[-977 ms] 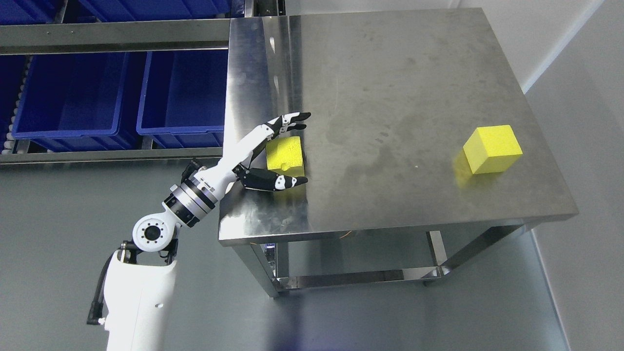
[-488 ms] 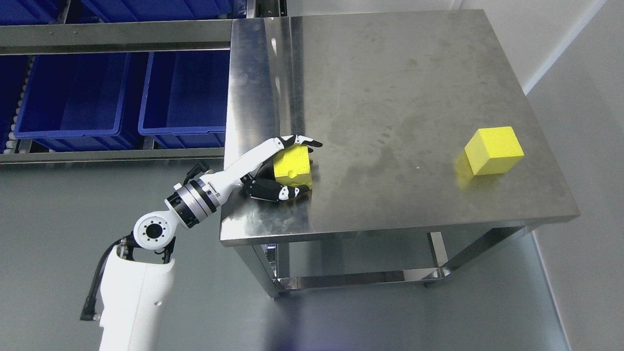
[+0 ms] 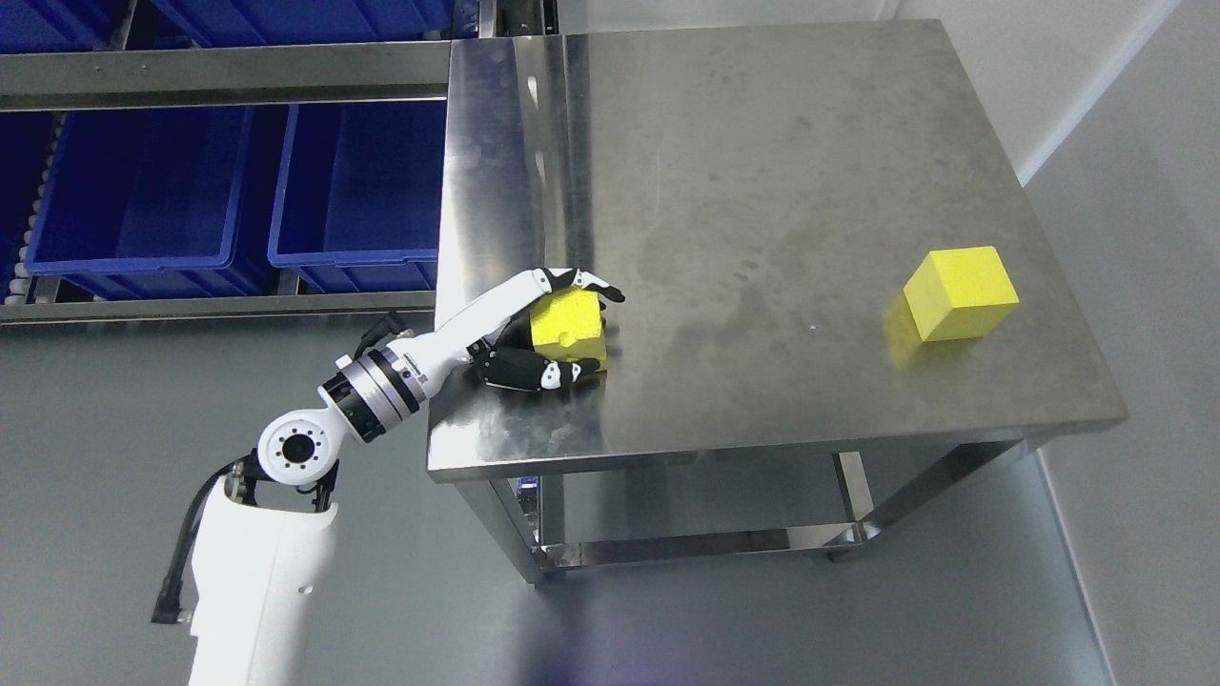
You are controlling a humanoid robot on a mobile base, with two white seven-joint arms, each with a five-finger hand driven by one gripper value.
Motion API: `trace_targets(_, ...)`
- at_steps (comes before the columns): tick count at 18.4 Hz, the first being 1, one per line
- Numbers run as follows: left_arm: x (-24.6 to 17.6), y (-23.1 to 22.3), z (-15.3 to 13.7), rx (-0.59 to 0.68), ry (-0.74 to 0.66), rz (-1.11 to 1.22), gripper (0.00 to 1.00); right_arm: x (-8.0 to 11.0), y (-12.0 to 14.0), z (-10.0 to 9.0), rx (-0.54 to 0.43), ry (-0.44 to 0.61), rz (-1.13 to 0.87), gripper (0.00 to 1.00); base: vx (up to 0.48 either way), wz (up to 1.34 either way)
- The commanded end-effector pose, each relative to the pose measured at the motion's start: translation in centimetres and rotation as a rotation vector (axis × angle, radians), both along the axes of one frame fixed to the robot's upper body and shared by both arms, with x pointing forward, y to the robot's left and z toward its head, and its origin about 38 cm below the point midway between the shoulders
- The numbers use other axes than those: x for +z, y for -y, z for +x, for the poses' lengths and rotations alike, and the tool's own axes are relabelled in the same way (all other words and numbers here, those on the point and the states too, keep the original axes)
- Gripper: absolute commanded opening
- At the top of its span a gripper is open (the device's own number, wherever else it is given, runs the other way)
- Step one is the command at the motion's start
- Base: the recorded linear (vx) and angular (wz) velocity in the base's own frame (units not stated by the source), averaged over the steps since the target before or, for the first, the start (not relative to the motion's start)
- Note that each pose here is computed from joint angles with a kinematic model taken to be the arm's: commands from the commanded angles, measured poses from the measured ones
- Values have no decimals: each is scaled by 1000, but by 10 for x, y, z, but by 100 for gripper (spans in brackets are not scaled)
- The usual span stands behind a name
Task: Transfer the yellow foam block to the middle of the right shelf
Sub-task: 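Close the left hand fingers around the yellow foam cube, then lift the yellow cube off the table with the left hand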
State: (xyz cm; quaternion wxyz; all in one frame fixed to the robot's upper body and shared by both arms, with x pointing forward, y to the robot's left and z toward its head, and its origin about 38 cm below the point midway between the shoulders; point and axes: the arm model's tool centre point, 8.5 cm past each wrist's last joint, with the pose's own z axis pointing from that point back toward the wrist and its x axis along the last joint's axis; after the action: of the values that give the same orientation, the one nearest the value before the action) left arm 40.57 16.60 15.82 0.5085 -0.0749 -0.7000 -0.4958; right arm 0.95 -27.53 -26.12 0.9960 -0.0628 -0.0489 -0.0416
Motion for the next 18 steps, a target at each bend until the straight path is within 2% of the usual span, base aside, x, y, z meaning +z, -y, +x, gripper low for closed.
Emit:
trace_targets(1,21,-43,15,137,37,-77,5,1,12,5,5,15,-18,100,-4,-12)
trace_targets(7,50,-80,26,386,210,-239,0,1,12,5,5,15,-18,100,-14,-57)
trace_targets(11,65,-92,20,404,287,-469,0,1,12,5,5,15,-18,100,4,52)
trace_targets(18,49,-109,6,516,258,-775,0,1,12,5,5,15,-18,100,1,56)
